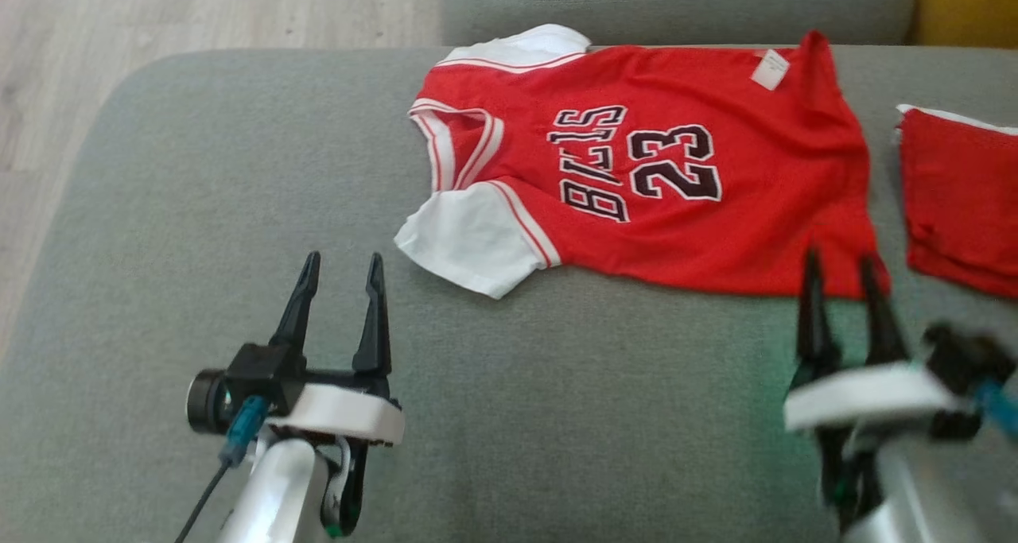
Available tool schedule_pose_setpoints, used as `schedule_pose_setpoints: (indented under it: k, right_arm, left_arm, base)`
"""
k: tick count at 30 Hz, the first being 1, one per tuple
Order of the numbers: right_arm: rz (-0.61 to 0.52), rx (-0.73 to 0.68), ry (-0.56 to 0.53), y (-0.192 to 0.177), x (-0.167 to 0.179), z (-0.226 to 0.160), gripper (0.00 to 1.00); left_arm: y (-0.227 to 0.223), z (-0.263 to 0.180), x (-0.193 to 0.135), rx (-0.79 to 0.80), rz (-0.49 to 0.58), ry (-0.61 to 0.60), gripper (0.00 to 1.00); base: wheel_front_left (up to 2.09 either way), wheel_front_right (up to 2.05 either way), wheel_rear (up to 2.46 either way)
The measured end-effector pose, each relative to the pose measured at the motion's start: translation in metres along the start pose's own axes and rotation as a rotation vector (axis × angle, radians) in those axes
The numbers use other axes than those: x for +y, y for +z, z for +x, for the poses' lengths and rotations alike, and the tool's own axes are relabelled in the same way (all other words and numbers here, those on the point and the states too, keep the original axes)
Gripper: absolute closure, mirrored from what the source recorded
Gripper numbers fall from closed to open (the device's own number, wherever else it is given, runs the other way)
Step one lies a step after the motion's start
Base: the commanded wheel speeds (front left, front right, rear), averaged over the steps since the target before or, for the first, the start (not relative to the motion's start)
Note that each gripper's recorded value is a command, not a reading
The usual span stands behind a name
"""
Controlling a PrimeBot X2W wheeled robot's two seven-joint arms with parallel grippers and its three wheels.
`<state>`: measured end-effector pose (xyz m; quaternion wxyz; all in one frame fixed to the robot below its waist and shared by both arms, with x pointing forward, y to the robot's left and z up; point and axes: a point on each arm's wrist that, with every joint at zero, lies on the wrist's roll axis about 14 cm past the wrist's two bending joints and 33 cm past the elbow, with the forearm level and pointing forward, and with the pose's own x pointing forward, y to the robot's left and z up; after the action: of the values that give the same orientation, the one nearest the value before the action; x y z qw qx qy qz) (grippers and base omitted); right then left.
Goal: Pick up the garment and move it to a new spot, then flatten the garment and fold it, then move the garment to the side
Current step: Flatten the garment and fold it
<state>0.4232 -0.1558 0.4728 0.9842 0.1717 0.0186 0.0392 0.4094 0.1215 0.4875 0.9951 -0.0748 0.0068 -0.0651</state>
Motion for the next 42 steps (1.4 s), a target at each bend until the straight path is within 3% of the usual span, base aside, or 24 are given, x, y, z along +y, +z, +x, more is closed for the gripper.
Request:
schedule_pose_setpoints:
  k: [4,14,35,36,37,38,42]
  right_arm:
    - [0.049,0.045,-0.024,-0.020,-0.004,-0.030,0.00]
    - [0.041,0.005,-0.042,-0.008,-0.012,-0.020,0.00]
    - [0.066,0.054,-0.116,-0.026,-0.036,-0.024,0.00]
    - [0.066,0.055,-0.118,-0.027,-0.037,-0.024,0.00]
    - [0.066,0.055,-0.120,-0.027,-0.037,-0.025,0.00]
    - [0.066,0.055,-0.121,-0.027,-0.037,-0.025,0.00]
    - [0.066,0.054,-0.117,-0.026,-0.036,-0.024,0.00]
  left_arm:
    - [-0.011,0.000,-0.006,0.033,-0.003,-0.020,0.00]
    - [-0.058,0.017,-0.026,0.232,0.064,-0.149,0.00]
    - [-0.107,0.067,-0.006,0.450,0.137,-0.153,0.00]
    - [-0.108,0.067,-0.007,0.455,0.136,-0.158,0.21]
    - [-0.109,0.067,-0.007,0.458,0.136,-0.161,0.64]
    - [-0.109,0.068,-0.007,0.457,0.137,-0.161,0.98]
    - [-0.104,0.071,-0.008,0.434,0.135,-0.170,1.00]
  base:
    - [0.00,0.00,0.00]
    - [0.00,0.00,0.00]
    - [0.00,0.00,0.00]
    - [0.00,0.00,0.00]
    - [0.00,0.00,0.00]
    - [0.00,0.00,0.00]
    - [0.00,0.00,0.00]
